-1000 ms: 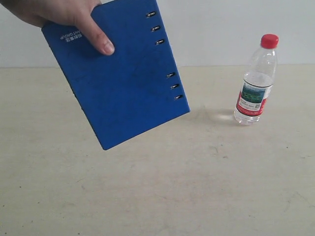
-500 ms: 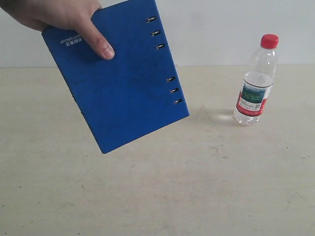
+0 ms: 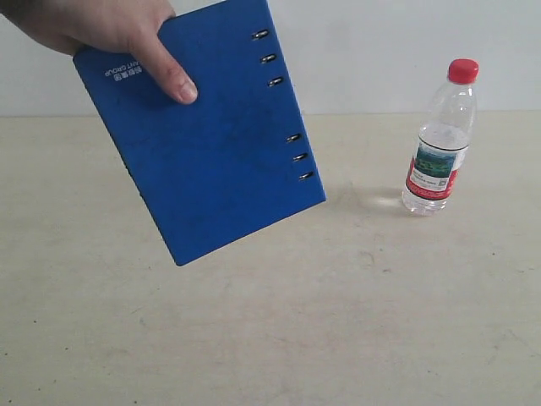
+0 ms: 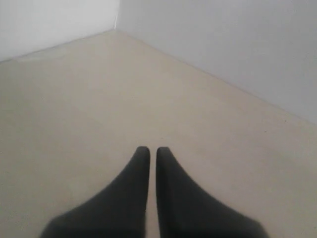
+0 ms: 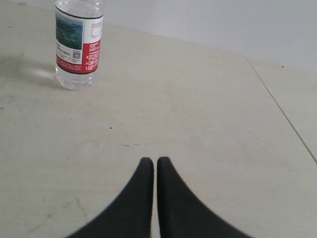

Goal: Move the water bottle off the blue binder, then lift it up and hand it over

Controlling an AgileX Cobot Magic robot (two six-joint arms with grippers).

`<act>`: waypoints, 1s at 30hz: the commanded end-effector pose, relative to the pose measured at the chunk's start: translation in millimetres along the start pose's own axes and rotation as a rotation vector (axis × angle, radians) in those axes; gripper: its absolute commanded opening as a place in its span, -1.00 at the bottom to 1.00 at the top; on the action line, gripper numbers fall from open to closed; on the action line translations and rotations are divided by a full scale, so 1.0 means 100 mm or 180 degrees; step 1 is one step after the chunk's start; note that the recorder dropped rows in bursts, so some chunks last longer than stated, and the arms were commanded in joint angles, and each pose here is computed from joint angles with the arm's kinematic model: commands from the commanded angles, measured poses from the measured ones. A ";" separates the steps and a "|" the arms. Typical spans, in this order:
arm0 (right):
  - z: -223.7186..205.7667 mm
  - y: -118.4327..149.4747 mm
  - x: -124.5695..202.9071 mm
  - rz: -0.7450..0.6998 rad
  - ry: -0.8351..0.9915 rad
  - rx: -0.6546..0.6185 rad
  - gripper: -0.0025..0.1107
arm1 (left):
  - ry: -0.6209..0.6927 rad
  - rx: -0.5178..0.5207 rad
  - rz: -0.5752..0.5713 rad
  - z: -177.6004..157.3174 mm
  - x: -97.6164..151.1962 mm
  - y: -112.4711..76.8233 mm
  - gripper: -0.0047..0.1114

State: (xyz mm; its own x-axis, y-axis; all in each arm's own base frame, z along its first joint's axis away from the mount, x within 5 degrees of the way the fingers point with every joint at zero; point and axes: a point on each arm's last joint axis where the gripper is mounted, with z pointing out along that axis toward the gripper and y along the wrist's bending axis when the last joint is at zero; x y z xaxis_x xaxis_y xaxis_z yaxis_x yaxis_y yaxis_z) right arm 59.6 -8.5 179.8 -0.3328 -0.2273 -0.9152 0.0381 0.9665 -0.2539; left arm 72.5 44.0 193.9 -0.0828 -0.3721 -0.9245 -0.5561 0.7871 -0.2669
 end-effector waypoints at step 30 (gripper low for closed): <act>-0.01 -0.01 -0.02 0.0005 -0.0087 0.0033 -0.96 | -0.0865 0.1492 -0.0115 -0.45 -0.36 -0.35 -0.84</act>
State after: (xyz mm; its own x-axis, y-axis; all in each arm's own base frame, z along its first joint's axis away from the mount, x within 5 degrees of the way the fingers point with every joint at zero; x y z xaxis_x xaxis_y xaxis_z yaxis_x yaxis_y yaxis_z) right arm 59.8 -8.5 180.5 -0.3253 -0.2282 -0.9176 0.0393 0.9663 -0.2543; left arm 60.7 10.9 231.2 0.1444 -0.3590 -0.9221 -0.1604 0.9111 -0.3798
